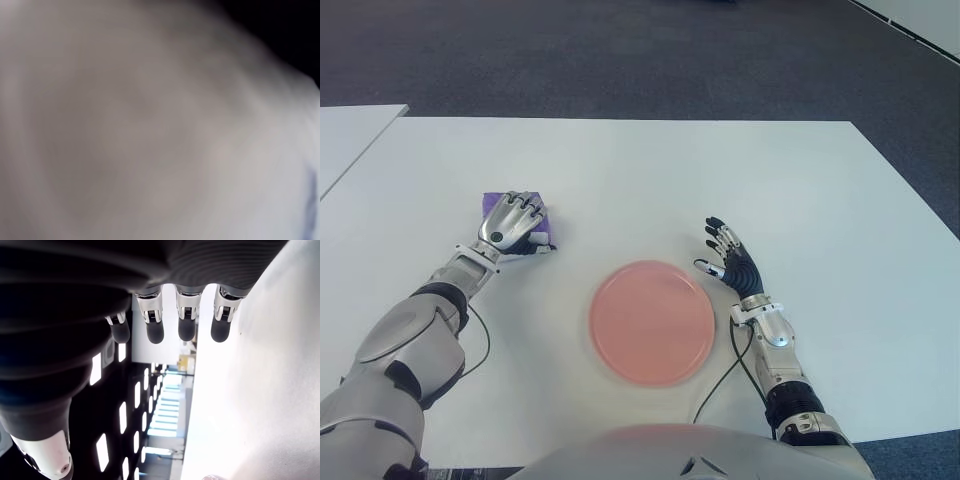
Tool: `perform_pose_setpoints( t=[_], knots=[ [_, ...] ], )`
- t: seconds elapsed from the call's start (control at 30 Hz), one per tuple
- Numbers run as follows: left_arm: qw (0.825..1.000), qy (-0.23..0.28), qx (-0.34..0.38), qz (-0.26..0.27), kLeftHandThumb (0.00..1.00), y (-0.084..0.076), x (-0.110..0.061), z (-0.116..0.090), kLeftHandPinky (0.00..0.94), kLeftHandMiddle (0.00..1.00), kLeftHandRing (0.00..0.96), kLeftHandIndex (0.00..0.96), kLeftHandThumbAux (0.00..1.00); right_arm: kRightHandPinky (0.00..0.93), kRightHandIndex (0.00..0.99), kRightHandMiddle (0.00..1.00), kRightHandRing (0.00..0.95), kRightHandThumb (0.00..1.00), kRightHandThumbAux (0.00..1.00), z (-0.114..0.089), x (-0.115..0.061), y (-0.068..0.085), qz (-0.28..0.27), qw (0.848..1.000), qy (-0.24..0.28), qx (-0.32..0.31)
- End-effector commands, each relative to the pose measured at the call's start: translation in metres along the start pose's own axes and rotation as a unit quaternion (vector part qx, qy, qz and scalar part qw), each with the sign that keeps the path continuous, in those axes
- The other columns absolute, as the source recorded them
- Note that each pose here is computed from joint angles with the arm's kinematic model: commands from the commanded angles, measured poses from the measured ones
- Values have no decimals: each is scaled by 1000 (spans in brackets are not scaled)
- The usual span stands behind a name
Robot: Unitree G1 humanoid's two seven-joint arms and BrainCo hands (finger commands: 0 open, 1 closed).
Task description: Put the tissue paper into the plate.
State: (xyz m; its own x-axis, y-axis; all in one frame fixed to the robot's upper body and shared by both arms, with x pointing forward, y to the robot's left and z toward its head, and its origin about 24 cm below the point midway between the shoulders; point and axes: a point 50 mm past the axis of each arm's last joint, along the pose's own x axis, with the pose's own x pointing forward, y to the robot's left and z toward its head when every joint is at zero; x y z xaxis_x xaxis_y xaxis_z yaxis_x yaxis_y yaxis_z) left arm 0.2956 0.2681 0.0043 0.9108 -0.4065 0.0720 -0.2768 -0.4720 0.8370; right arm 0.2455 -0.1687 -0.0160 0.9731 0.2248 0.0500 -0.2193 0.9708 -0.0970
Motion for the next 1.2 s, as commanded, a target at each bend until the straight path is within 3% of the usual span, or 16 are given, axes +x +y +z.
perform_pose_setpoints(
  t=[0.03,0.53,0.63,0.73,1.03,1.2],
  knots=[
    [995,-35,-15,-88,1000,-22,-32,18,516,461,400,653,665,0,13,0,0,0,698,-41,-41,7,-6,994,109,25],
    [996,-3,-37,-87,1000,-22,-31,14,519,394,443,636,669,0,9,0,0,0,713,-41,-42,6,-6,994,105,32],
    [996,9,-44,-81,1000,-21,-31,13,668,419,496,640,644,0,10,0,0,0,720,-41,-42,6,-7,994,103,31],
    [996,23,-50,-68,1000,-20,-30,12,733,427,513,640,635,0,12,0,0,0,728,-41,-42,6,-5,994,103,31],
    [989,100,-104,25,1000,-1,-7,-6,750,443,511,679,630,0,19,0,0,0,734,-41,-42,5,-2,994,103,25],
    [977,138,-126,101,1000,16,10,-17,739,452,507,690,629,0,19,0,0,0,728,-41,-41,5,-1,994,105,23]
  ],
)
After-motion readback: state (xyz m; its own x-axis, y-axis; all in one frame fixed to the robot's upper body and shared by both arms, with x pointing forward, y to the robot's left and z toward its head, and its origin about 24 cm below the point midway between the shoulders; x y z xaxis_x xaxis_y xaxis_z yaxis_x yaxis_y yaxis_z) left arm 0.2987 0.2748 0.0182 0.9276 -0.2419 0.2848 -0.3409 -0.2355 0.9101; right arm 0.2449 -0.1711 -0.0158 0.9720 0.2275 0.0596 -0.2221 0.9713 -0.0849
